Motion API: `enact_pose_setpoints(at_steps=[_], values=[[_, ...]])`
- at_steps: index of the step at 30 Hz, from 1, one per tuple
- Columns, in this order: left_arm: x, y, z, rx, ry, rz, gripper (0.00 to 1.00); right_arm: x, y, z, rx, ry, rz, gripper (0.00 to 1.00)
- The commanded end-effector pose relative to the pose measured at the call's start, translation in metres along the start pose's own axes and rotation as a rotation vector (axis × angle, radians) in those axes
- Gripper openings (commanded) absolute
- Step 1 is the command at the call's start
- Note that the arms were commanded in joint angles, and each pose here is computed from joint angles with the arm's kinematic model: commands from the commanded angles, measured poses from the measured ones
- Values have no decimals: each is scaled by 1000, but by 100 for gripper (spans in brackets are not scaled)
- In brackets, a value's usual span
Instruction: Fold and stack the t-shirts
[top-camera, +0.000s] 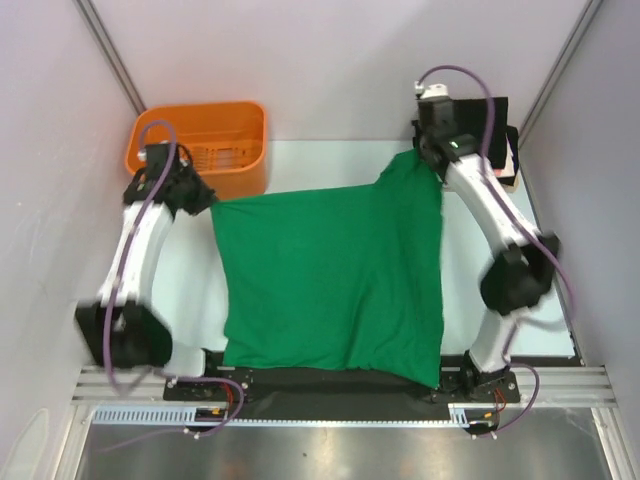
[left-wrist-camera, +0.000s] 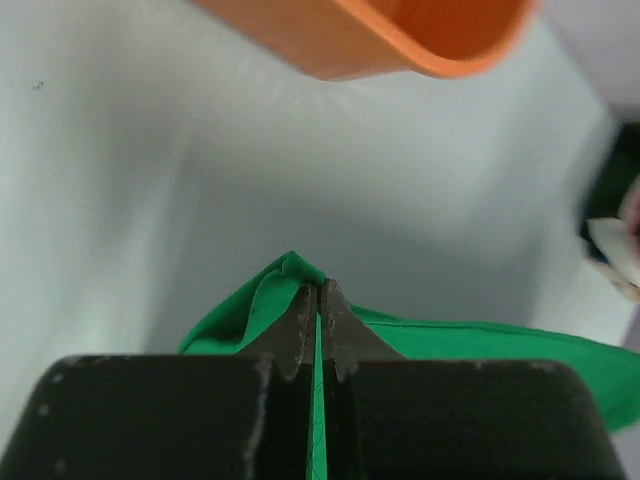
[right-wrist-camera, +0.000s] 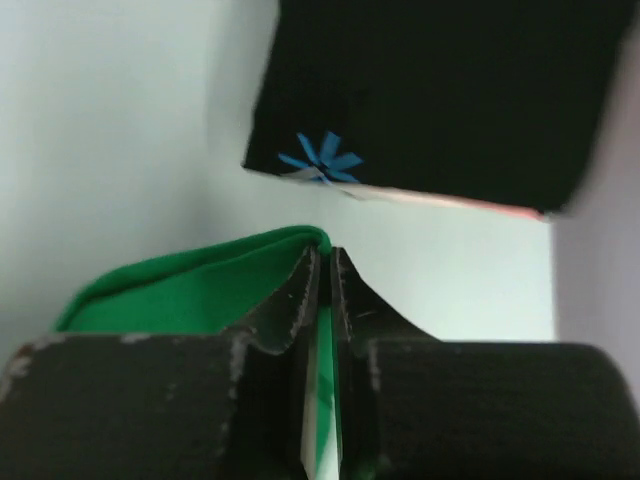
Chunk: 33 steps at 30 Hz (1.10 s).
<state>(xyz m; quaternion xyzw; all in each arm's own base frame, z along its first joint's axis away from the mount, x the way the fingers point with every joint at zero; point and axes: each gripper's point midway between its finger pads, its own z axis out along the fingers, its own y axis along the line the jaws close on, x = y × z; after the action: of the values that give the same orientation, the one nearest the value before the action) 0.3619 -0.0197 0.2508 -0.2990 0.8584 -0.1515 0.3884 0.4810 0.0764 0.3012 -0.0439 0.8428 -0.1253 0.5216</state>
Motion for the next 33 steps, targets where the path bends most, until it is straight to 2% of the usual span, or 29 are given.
enact_pose_setpoints(at_steps=[1,2,3,4,5,6,7,9,10,13,18,19,20,22,23,24,25,27,28,30,31,33], values=[[-28,-4,72,-10,10,25,0,-33,36,50,-113,-42,83,10],[-31,-5,85,-21,29,29,0,-30,49,65,-135,-17,74,16],[-53,-21,86,3,-4,42,0,-49,55,80,-136,-47,85,24],[-49,-16,113,-25,43,48,0,-43,60,88,-135,-22,71,52],[-52,-22,118,-14,57,51,1,-48,63,92,-139,-28,74,70],[-62,-30,117,-9,61,53,10,-50,67,93,-144,-24,83,80],[-61,-32,120,-7,84,58,46,-46,70,92,-142,3,69,85],[-55,-28,121,-33,95,72,82,-38,77,79,-100,29,44,86],[-53,-26,118,-31,87,77,99,-15,77,71,-83,75,25,86],[-43,-13,95,-29,38,77,100,-1,94,46,-136,37,60,88],[-19,13,53,-41,14,72,100,57,91,2,-190,148,158,88],[6,32,39,-63,32,77,100,67,91,-30,-235,168,234,87],[1,28,29,-49,2,78,100,88,95,-29,-233,212,211,88],[13,41,17,-74,-16,66,100,103,91,-45,-245,225,254,88],[37,61,17,-125,29,43,100,125,87,-59,-254,241,303,88],[37,64,-2,-117,-39,7,100,133,84,-68,-268,244,337,88],[61,81,2,-132,-15,-12,100,147,81,-74,-268,256,363,88],[74,82,-17,-67,-72,-72,99,179,77,-99,-276,285,433,88],[97,96,-15,-85,-42,-88,98,190,77,-108,-280,298,450,88],[112,100,-26,-64,-53,-132,98,213,83,-135,-320,311,510,87],[135,111,-25,-98,0,-139,99,218,85,-144,-333,309,528,87],[154,119,-27,-119,27,-171,98,234,88,-163,-334,325,573,87]])
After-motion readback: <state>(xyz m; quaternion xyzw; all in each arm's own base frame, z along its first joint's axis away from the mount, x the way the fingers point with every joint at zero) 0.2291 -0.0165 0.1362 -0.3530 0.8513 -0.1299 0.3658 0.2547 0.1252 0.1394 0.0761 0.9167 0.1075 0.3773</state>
